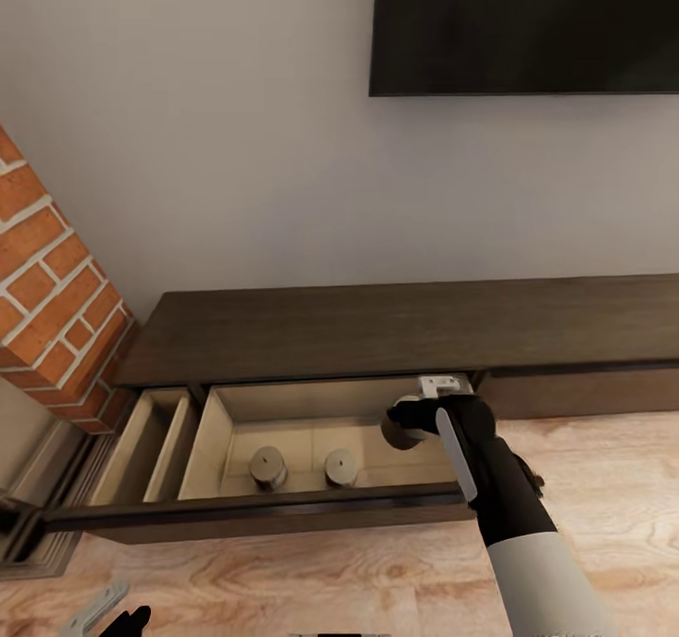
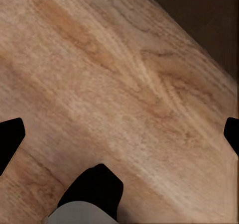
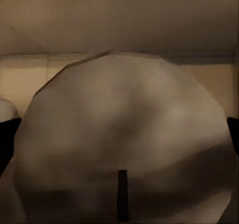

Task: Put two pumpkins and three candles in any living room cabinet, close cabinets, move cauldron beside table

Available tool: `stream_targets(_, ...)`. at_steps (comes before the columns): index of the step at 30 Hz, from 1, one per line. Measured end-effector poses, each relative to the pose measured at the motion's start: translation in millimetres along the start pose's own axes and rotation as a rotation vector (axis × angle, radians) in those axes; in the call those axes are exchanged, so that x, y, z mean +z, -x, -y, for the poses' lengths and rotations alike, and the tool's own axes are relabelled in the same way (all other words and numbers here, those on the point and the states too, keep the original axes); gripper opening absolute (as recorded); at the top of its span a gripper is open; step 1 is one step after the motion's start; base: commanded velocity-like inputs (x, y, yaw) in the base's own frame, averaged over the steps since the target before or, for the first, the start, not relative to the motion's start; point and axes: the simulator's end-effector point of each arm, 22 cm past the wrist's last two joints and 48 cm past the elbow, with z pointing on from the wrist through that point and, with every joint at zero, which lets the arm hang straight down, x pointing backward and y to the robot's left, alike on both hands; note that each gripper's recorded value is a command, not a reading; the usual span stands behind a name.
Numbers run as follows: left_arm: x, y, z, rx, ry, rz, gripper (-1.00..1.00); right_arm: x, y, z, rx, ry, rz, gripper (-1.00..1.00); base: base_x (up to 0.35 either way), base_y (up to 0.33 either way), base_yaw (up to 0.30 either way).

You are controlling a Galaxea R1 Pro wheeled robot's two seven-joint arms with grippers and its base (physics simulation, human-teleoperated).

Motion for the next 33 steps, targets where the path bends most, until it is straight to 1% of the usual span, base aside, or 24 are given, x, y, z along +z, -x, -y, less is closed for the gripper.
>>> stream_targets(4,0.0,0.0,0.0,-0.002,-0.001,-0.001,1.00,13.9,-17.1,1.2,0.005,0.000,-0.033,-1.00,0.241,0.160,0.000)
stream_targets(5,0.0,0.1,0.0,-0.002,-0.001,-0.001,1.00,18.9,-22.1,1.8,0.008,0.000,-0.038,-1.00,0.106,0.065,0.000)
stream_targets(7,0.0,0.1,0.0,-0.002,-0.001,-0.001,1.00,28.1,-27.3,4.6,0.011,-0.005,-0.028,-1.00,0.061,0.038,0.000)
stream_targets(9,0.0,0.3,-0.1,-0.001,-0.001,-0.001,1.00,32.8,-31.4,5.5,0.015,-0.006,-0.028,-1.00,0.036,0.022,0.000)
stream_targets(12,0.0,0.7,-0.5,-0.001,0.000,0.000,1.00,43.9,-48.6,8.2,0.018,-0.010,-0.056,-1.00,0.013,0.008,0.000)
stream_targets(20,0.0,1.0,-0.9,-0.001,0.001,0.000,1.00,56.4,-75.9,14.9,0.022,-0.020,-0.113,-1.00,0.003,0.002,0.000)
stream_targets(23,0.0,0.6,-0.8,0.000,0.002,0.000,1.00,61.8,-79.3,20.7,0.021,-0.030,-0.102,-1.00,0.000,0.000,0.000)
stream_targets(30,0.2,1.0,-2.2,0.000,0.006,0.001,1.00,66.4,-81.3,25.1,0.023,-0.037,-0.089,-1.00,0.000,0.000,0.000)
stream_targets(33,0.2,1.0,-2.3,0.000,0.006,0.001,1.00,72.9,-86.9,30.4,0.023,-0.046,-0.078,-1.00,0.000,0.000,0.000)
